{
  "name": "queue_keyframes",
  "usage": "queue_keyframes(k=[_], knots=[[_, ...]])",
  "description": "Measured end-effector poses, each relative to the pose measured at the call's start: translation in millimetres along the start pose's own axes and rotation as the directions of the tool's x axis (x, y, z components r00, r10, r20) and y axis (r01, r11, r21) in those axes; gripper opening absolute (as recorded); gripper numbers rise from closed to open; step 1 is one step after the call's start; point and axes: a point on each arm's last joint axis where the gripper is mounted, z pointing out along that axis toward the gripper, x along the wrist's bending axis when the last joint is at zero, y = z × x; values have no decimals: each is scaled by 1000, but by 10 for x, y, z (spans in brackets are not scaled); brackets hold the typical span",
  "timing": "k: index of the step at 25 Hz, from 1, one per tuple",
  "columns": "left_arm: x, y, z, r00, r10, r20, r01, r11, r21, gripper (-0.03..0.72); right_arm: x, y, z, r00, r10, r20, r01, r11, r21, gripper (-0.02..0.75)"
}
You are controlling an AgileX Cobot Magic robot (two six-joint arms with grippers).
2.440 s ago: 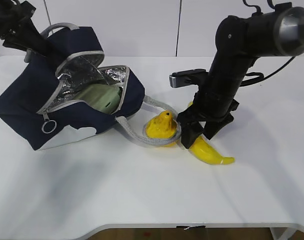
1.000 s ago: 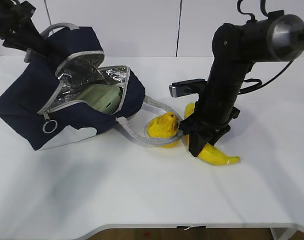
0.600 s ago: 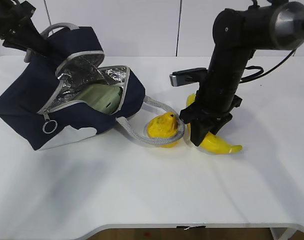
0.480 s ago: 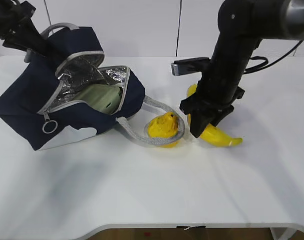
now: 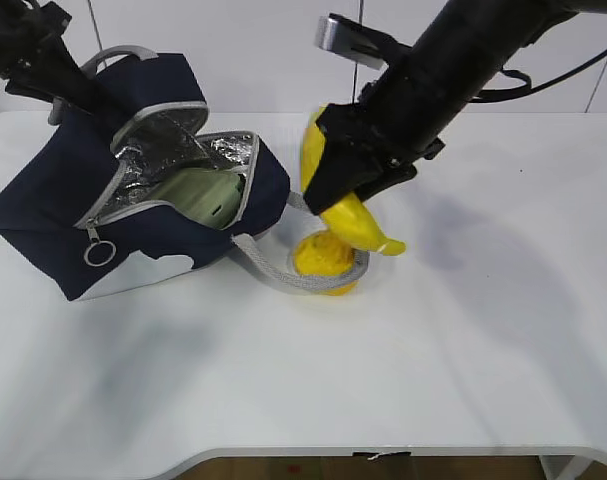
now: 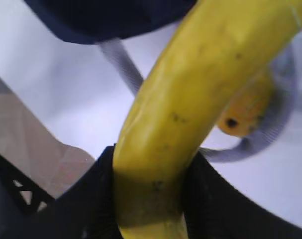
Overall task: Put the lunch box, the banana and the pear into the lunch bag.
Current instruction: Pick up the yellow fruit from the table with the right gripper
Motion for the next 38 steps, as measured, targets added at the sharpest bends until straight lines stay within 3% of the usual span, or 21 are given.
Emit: queue_keyframes(k=[3, 7, 22, 38], knots=[[0, 0, 0, 1000, 0, 0, 0, 1000, 0, 6, 108, 53, -10, 993, -27, -117, 20, 998, -61, 285], [0, 1, -2, 1000, -2, 3, 2, 1000, -2, 5, 193, 95, -29, 979, -57, -198, 35, 993, -113, 285], [-81, 45, -3, 994, -43, 105, 48, 998, -45, 5, 388, 376, 450, 945, -96, -313, 65, 992, -109, 285], [-108, 58, -7, 989, -53, 135, 62, 996, -57, 5, 84, 884, 968, 917, -50, -396, -23, 984, -177, 285]])
